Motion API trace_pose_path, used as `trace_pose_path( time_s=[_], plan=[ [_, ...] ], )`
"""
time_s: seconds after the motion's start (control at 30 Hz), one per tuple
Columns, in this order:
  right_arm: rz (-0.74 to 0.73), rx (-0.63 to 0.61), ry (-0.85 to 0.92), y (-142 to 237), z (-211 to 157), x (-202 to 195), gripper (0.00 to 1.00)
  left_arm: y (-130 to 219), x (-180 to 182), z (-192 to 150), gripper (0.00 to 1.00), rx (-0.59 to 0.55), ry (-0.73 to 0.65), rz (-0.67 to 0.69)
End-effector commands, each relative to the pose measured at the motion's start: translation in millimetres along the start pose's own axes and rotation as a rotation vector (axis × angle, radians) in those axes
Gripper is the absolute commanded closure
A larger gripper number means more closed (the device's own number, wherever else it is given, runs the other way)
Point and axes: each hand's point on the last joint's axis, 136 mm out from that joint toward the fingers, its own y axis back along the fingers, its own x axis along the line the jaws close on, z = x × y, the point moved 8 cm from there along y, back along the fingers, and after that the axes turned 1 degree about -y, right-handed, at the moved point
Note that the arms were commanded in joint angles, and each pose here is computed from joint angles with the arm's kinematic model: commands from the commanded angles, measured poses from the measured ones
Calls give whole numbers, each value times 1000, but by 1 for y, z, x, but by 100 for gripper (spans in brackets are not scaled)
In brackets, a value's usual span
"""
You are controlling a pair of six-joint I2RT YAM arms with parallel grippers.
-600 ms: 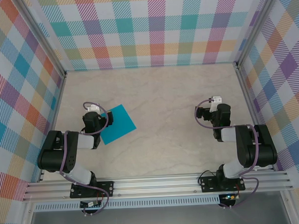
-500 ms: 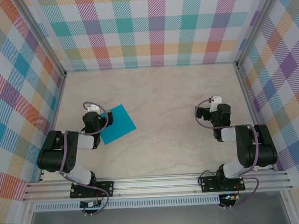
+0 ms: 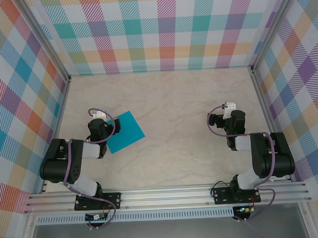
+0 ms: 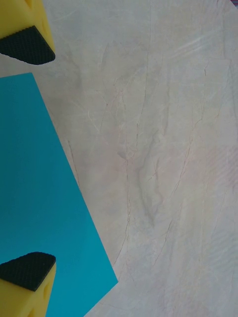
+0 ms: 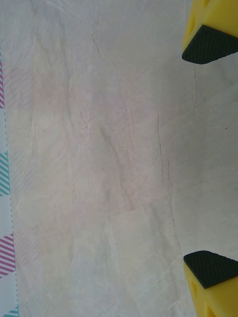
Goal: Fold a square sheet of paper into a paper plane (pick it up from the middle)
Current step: Rotate the square sheet of paper at the center of the table.
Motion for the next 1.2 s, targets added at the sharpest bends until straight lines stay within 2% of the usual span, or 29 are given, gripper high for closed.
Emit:
trace_pose_path(
  time_s=[0.0, 0.1, 0.17, 0.23, 0.3, 0.37, 0.4, 0.43, 0.5, 0.6, 0.73, 0.9, 1.03, 1.17],
  plan=[
    [20, -34, -3, -2, 10, 1, 0, 10, -2, 14, 0, -93, 6, -41],
    [38, -26, 2, -2, 11, 2, 0, 25, 2, 27, 0, -120, 31, -6],
    [38, -23, 1, 0, 17, 3, 0, 36, 8, 36, 0, -52, 96, 32],
    [22, 12, -31, 13, 35, 4, 0, 53, 7, 47, 0, -15, 171, 7],
    [-29, 135, -135, 26, 53, 4, 0, 70, 9, 54, 0, 13, 273, 1],
    [-125, 241, -316, 36, 70, 0, 0, 87, 21, 56, 0, 52, 441, 119],
    [-130, 309, -383, 41, 78, 3, 0, 91, 21, 59, 0, 72, 463, 95],
    [-48, 360, -389, 43, 88, 12, 0, 92, 15, 61, 0, 99, 467, 33],
    [32, 447, -486, 40, 90, 22, 0, 88, 2, 60, 0, 179, 511, -81],
    [266, 536, -591, 35, 91, 44, 0, 71, -16, 52, 0, 330, 576, -213],
    [474, 479, -658, 36, 89, 59, 0, 52, -37, 49, 0, 443, 598, -308],
    [527, 537, -618, 35, 88, 76, 0, 21, -59, 37, 0, 569, 550, -284],
    [538, 616, -615, 30, 69, 87, 0, -9, -78, 18, 0, 684, 521, -285],
    [553, 662, -617, 27, 52, 90, 0, -21, -90, 5, 0, 740, 476, -277]
  ],
)
